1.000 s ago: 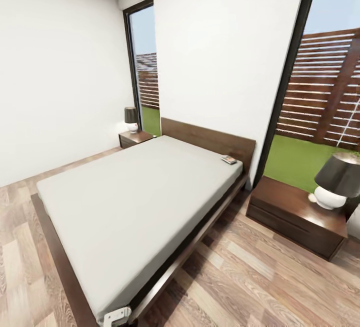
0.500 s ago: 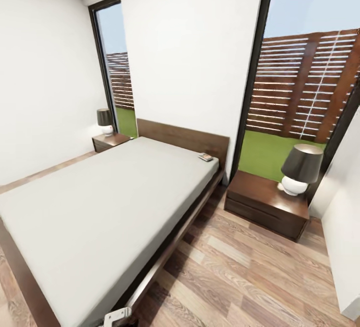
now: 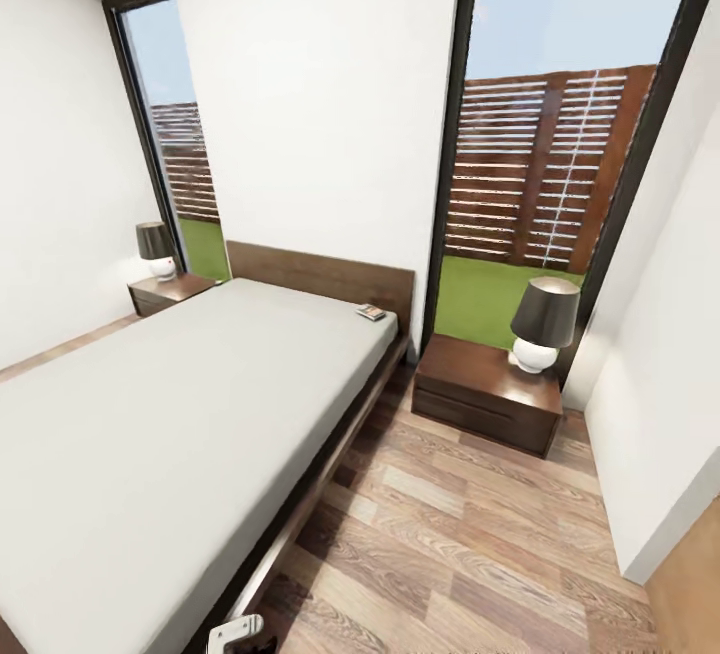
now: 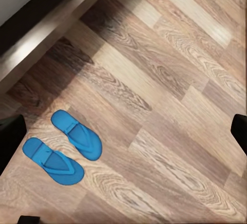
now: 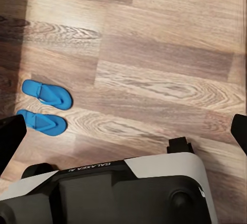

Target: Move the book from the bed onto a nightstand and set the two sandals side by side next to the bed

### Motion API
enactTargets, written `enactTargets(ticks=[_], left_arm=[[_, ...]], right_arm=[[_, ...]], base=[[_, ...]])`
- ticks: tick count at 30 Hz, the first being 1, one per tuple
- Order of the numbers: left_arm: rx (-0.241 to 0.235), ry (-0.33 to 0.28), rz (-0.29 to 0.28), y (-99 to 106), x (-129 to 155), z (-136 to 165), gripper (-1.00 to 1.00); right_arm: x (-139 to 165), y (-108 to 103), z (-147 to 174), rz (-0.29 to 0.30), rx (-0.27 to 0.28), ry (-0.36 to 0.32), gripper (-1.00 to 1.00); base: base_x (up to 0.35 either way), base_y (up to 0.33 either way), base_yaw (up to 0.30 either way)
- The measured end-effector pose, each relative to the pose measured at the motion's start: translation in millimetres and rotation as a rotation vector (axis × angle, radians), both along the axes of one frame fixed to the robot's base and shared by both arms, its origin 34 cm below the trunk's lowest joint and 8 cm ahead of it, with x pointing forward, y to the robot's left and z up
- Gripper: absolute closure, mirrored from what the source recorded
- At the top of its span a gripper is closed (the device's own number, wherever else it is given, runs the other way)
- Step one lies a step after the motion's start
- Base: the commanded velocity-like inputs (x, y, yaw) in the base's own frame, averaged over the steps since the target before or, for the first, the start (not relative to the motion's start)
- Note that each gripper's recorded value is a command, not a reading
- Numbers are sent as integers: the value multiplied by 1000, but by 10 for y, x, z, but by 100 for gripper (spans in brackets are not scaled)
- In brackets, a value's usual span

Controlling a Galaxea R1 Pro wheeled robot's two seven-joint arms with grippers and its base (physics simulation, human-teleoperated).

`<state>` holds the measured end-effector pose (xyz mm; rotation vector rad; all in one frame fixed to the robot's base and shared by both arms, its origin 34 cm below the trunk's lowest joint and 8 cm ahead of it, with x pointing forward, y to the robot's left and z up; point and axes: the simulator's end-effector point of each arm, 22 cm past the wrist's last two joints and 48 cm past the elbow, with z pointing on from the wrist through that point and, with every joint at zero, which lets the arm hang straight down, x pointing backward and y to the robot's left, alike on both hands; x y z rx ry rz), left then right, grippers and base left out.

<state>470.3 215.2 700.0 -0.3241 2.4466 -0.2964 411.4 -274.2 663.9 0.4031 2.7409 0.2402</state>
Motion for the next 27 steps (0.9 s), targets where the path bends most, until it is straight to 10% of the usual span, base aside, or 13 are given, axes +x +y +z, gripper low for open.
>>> enactTargets(ticks=[27], left_arm=[[0, 0, 0, -1, -1, -1, -100]], right_arm=[[1, 1, 1, 0, 1, 0, -100]], base=[[0, 0, -183]])
